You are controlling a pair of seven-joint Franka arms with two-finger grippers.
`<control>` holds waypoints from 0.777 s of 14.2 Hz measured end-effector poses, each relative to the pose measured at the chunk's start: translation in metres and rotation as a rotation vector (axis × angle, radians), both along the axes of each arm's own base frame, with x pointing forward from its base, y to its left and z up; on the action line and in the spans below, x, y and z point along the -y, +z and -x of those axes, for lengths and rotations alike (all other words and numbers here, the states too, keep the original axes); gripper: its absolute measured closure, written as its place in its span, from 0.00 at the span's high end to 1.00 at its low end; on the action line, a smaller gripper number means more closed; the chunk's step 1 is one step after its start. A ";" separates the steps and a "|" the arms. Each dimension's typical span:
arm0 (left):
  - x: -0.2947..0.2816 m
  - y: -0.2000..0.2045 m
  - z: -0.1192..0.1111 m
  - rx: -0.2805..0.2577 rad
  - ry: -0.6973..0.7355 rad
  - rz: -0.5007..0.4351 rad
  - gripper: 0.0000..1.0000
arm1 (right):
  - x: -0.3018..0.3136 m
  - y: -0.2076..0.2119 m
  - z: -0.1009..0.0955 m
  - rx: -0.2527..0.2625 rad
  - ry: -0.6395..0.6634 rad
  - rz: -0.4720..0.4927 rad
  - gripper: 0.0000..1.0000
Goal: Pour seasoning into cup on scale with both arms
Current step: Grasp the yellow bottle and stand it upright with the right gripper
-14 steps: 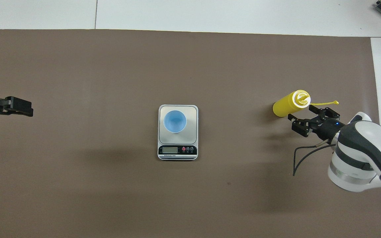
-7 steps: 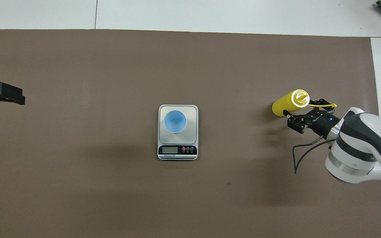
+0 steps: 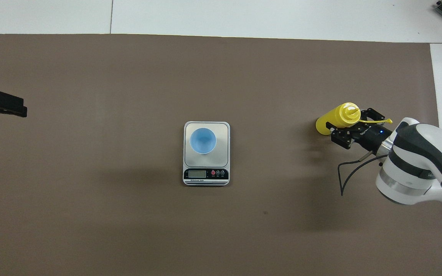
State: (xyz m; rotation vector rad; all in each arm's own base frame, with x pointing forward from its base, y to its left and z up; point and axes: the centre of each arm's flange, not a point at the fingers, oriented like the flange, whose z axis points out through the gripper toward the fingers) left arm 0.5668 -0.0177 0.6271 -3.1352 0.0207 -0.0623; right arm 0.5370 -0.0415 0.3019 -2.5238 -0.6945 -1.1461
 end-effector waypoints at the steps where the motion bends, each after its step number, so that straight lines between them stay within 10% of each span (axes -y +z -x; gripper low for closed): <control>1: -0.001 0.000 0.000 0.000 0.002 0.000 1.00 | 0.000 0.001 -0.001 0.002 0.001 0.000 1.00; 8: -0.005 -0.004 0.003 -0.026 0.009 -0.001 1.00 | -0.005 0.001 -0.001 0.002 0.008 -0.002 0.96; 11: -0.005 -0.004 0.003 -0.029 0.009 -0.001 1.00 | -0.006 0.001 -0.002 0.003 0.011 -0.003 0.67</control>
